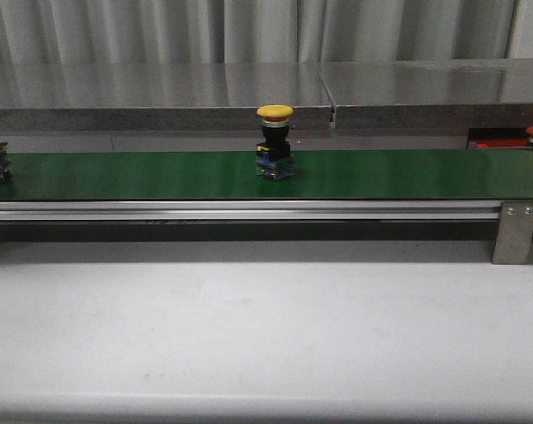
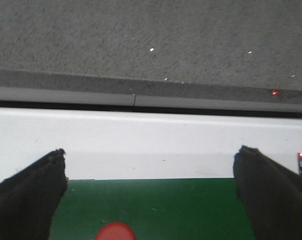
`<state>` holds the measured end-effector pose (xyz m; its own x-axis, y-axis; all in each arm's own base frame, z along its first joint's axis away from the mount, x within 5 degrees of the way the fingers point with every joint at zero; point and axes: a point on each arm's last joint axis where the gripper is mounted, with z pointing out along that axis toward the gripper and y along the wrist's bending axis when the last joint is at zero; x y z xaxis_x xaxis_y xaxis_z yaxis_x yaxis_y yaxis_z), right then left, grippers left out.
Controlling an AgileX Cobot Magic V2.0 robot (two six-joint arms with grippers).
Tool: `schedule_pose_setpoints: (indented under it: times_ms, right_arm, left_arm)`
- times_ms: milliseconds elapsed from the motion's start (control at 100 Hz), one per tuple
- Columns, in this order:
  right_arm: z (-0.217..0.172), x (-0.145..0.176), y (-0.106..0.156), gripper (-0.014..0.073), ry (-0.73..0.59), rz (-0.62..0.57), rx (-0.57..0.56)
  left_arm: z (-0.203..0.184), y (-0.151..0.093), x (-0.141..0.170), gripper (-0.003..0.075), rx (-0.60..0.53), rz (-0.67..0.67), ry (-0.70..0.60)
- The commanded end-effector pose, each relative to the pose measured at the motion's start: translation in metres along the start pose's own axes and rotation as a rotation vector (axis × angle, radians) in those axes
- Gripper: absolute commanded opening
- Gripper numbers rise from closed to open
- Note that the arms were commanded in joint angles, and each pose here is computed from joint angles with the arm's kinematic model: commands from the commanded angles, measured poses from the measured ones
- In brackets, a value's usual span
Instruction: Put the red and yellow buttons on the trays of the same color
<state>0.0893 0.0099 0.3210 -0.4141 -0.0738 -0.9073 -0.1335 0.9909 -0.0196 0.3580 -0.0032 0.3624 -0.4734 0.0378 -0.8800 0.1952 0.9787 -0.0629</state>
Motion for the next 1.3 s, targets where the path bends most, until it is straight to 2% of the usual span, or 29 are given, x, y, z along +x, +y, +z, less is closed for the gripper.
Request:
schedule_pose_setpoints:
  times_ms: [0,120,260,440,560,700,920,1110,1200,1290]
  right_arm:
    - [-0.004,-0.014,-0.002,-0.0067,-0.096,-0.001,0.023]
    - [-0.004,-0.014,-0.002,-0.0067,-0.096,-0.001,0.023]
    - [-0.004,-0.014,-0.002,-0.0067,-0.096,-0.001,0.023]
    - [-0.004,-0.014,-0.002,-0.0067,-0.096,-0.001,0.023]
    - [-0.004,-0.014,-0.002,-0.0067,-0.096,-0.001,0.023]
    - [-0.004,-0.014,-0.002,-0.0067,-0.096,-0.001,0.023]
    - [-0.005,-0.014,-0.002,-0.0067,-0.103,0.001,0.023]
    - [-0.003,-0.012,0.000,-0.0059,-0.090,0.024,0.004]
    - [-0.003,-0.011,0.001,0.0020,-0.079,0.036,-0.009]
    - [-0.003,-0.011,0.001,0.0214,-0.075,0.041,-0.014]
  left_arm:
    - [-0.040,-0.016,-0.020,0.0615,-0.015,0.027,-0.159]
    - [-0.067,-0.032,-0.008,0.0579,-0.002,0.043,-0.197]
    - [-0.099,-0.046,0.021,0.0545,0.011,0.047,-0.217]
    - [-0.137,-0.053,0.067,0.0508,0.002,0.021,-0.258]
    - [-0.154,-0.056,0.096,0.0457,0.002,0.022,-0.262]
    - [-0.170,-0.059,0.123,0.0333,0.005,0.021,-0.279]
    - [-0.178,-0.061,0.145,-0.0018,0.008,0.009,-0.288]
    - [-0.178,-0.061,0.146,-0.0019,0.008,0.009,-0.286]
    - [-0.178,-0.061,0.146,-0.0019,0.008,0.009,-0.286]
    - [-0.178,-0.061,0.146,-0.0019,0.008,0.009,-0.286]
